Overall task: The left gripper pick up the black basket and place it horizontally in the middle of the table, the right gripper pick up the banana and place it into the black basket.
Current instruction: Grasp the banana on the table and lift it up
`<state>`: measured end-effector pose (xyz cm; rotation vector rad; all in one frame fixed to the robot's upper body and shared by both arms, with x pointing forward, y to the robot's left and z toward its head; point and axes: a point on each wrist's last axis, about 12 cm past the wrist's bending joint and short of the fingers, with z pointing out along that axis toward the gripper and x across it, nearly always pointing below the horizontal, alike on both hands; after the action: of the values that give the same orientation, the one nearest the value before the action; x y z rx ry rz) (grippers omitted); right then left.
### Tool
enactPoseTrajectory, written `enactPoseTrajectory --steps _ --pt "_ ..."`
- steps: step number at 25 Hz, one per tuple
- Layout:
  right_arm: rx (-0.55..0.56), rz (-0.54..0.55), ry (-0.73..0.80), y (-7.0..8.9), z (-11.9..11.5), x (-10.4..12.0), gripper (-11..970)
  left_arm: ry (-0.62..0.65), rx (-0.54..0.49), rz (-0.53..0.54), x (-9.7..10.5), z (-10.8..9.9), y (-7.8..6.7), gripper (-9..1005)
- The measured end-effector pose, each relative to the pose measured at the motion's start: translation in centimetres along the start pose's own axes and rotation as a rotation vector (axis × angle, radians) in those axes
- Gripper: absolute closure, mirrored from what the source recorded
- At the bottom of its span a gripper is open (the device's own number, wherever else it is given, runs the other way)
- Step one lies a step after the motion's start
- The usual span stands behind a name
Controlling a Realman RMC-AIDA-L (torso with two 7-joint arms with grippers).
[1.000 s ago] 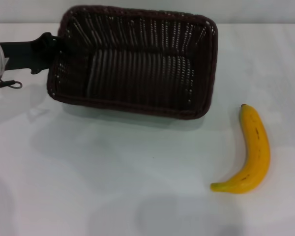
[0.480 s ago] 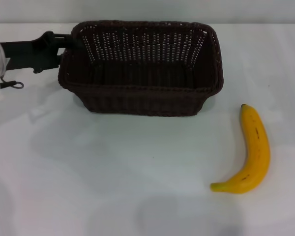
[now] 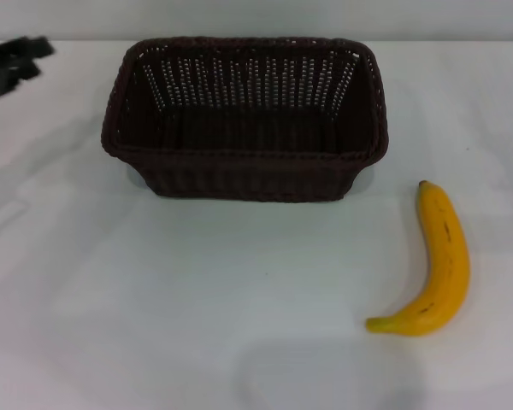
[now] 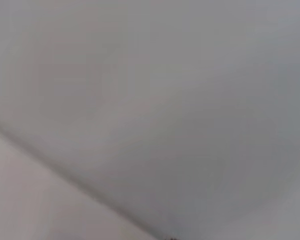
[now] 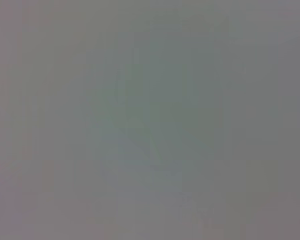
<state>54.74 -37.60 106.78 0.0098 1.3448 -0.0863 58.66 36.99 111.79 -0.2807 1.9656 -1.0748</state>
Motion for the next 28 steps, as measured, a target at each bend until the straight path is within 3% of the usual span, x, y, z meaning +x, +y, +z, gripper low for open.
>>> enactPoseTrajectory --steps 4,8,11,13,16,21,28 --pt "0.053 0.165 0.042 -1.1 -1.0 0.7 90 -0.163 0.036 0.087 1.0 -2.4 1.1 478" --pt "0.057 0.377 0.072 -2.5 -3.2 1.1 90 -0.368 -0.004 0.175 3.3 -4.9 2.8 478" --pt "-0.013 0.534 0.107 -3.5 -4.3 0.7 90 -0.473 -0.068 0.199 5.1 -6.1 4.1 449" --pt "-0.120 0.600 0.160 -3.9 -4.5 -0.1 90 -0.549 -0.135 0.230 6.4 -6.9 5.0 420" --pt "-0.252 0.636 0.298 -4.4 -4.1 -1.2 90 -0.638 -0.238 0.275 7.8 -7.4 6.0 337" --pt "-0.384 0.584 0.556 -4.4 -2.5 -2.9 91 -0.705 -0.384 0.375 9.7 -6.4 6.5 198" --pt "-0.431 0.380 0.827 -0.4 0.5 -7.4 91 -0.664 -0.500 0.386 9.6 -5.2 7.4 189"
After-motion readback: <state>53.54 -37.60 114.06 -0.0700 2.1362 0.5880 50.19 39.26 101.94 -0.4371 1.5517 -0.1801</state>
